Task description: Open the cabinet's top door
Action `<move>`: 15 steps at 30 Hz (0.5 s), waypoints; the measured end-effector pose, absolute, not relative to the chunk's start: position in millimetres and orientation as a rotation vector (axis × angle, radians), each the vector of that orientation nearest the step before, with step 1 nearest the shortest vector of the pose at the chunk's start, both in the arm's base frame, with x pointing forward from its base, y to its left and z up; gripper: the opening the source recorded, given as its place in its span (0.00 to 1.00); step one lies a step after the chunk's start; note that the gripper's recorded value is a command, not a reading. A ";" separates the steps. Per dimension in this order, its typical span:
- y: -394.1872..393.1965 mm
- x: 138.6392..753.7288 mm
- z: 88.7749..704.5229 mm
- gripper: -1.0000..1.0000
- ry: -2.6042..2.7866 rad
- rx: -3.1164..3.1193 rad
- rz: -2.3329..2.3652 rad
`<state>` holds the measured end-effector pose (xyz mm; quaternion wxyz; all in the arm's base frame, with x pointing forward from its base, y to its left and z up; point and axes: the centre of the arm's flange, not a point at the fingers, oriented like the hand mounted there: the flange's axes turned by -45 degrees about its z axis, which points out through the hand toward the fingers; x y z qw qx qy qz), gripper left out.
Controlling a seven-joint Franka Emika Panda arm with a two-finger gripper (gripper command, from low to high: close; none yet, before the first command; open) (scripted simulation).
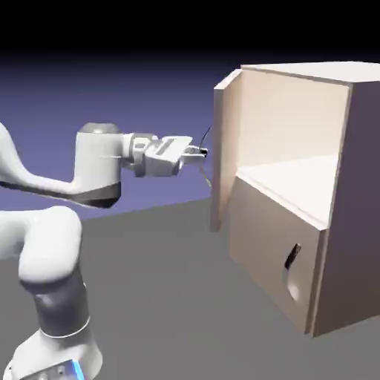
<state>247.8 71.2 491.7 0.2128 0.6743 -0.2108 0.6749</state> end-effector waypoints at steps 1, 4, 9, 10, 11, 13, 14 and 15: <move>75.4 245.0 491.7 0.00 -0.596 1.864 1.866; 89.9 236.2 491.7 0.00 -0.631 1.837 1.839; 120.8 219.9 491.8 0.00 -0.702 1.781 1.783; 127.8 216.7 491.8 0.00 -0.717 1.769 1.770; 135.1 213.5 491.8 0.00 -0.733 1.755 1.757; 150.8 207.2 491.8 0.00 -0.765 1.727 1.729; 159.3 204.1 491.9 0.00 -0.782 1.712 1.714; 168.1 201.2 491.8 0.00 -0.798 1.697 1.698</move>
